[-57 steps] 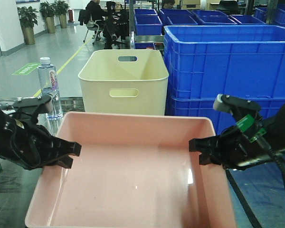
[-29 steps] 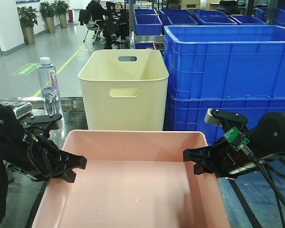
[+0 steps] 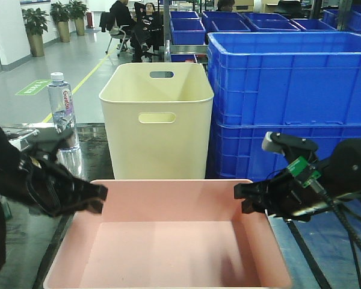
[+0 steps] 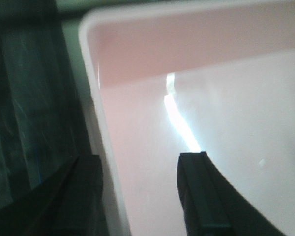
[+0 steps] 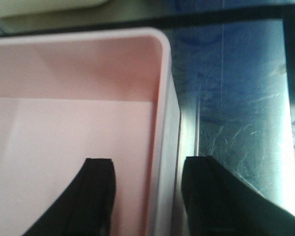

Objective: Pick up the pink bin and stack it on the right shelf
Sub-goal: 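Open both grippers and release the pink bin walls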

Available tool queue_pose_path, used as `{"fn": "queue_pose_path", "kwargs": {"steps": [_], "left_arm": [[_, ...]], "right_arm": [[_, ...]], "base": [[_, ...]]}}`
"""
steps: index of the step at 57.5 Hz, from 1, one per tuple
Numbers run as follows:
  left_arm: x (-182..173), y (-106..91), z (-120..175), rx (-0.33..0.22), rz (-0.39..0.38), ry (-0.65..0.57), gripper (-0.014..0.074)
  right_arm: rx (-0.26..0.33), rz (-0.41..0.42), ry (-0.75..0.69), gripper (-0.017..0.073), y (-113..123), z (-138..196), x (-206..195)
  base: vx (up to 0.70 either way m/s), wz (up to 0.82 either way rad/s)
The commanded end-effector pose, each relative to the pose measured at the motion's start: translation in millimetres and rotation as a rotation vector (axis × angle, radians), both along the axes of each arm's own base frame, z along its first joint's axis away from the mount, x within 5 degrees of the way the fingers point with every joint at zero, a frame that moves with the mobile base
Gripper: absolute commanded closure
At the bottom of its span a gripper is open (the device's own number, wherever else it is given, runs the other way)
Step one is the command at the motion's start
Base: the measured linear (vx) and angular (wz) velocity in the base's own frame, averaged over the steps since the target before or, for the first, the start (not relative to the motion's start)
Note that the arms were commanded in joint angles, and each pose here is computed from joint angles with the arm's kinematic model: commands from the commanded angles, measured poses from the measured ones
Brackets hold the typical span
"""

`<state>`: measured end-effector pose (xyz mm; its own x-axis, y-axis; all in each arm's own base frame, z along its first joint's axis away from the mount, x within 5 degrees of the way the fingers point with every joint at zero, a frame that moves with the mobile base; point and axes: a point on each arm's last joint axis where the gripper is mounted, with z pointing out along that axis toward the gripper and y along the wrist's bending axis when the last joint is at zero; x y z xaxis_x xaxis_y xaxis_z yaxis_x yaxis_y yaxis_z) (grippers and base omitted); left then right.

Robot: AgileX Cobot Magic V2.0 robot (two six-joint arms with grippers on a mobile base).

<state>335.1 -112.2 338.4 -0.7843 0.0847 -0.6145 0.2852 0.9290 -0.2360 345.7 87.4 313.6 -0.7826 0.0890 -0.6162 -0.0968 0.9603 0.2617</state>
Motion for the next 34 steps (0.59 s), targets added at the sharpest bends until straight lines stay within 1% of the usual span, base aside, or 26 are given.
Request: {"fn": "queue_pose_path", "kwargs": {"steps": [1,3,7,12,14,18,20,27,34], "left_arm": [[-24,7.7,66,-0.082,0.016,-0.284,0.0182],[-31,10.3,76,-0.082,0.012,-0.329,0.0209],[-51,17.2,94,-0.063,-0.002,-0.437,0.0283],[-76,26.4,108,-0.048,-0.004,-0.560,0.0403],[-88,31.2,111,-0.048,0.007,-0.617,0.0466],[-107,38.1,115,-0.065,0.032,-0.702,0.0573],[-115,40.8,115,-0.072,0.039,-0.724,0.0605],[-139,47.6,116,-0.081,0.040,-0.752,0.0603],[-152,50.5,121,-0.085,0.035,-0.766,0.0603]], "right_arm": [[0.039,-0.016,-0.225,0.0263,-8,56,-17],[0.040,-0.016,-0.256,0.0318,-9,65,-23],[0.027,-0.013,-0.307,0.0396,-13,80,-35],[0.004,-0.012,-0.363,0.0526,-17,95,-48],[-0.001,-0.012,-0.383,0.0572,-19,101,-53],[0.002,-0.012,-0.408,0.0573,-21,109,-61],[0.004,-0.012,-0.414,0.0573,-21,111,-64],[0.010,-0.013,-0.430,0.0573,-22,116,-69],[0.009,-0.013,-0.427,0.0572,-22,115,-68]], "base": [[0.00,0.00],[0.00,0.00],[0.00,0.00],[0.00,0.00],[0.00,0.00],[0.00,0.00],[0.00,0.00],[0.00,0.00],[0.00,0.00]]}}
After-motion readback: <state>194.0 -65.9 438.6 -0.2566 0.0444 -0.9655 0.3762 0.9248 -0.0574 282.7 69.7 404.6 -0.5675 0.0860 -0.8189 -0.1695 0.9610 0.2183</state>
